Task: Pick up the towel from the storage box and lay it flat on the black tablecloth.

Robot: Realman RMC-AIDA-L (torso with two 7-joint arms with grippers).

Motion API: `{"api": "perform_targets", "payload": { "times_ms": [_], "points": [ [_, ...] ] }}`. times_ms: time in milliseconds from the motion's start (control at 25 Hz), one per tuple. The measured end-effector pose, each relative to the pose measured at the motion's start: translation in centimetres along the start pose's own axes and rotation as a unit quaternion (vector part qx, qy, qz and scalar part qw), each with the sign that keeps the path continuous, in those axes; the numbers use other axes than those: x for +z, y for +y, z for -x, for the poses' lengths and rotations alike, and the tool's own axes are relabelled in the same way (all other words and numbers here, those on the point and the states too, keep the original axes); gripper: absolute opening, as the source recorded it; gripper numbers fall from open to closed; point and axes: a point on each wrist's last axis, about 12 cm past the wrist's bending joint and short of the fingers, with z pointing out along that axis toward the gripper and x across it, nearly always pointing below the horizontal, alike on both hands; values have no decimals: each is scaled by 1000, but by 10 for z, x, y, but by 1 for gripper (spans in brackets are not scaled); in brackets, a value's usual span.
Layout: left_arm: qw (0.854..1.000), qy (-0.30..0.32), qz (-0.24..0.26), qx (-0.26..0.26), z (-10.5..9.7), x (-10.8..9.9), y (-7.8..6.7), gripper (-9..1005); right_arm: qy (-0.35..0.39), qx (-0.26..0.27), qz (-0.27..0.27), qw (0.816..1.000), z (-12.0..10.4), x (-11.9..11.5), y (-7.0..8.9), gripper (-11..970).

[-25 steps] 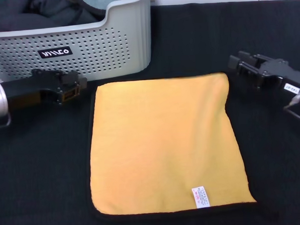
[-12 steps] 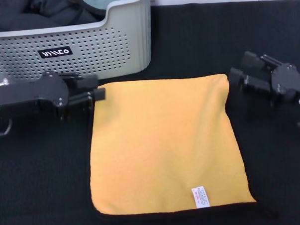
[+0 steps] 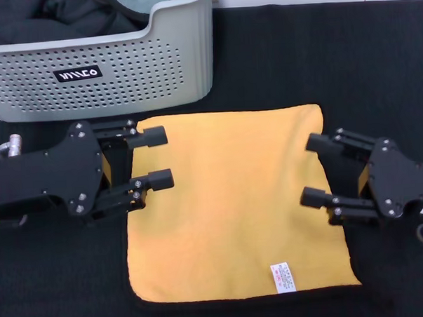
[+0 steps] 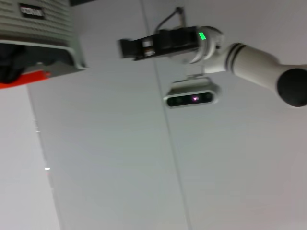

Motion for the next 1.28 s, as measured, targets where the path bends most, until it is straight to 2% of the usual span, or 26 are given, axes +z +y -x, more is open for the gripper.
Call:
{"api": "perform_targets", "payload": {
  "times_ms": [280,1280],
  "points": [
    [999,-5,11,-34,2,-5,0,558,-13,-3,33,999,2,16,4,799],
    [999,13,16,-48,1,-2,7,618,-21,-5,58,998,4,33,5,799]
  ]
}}
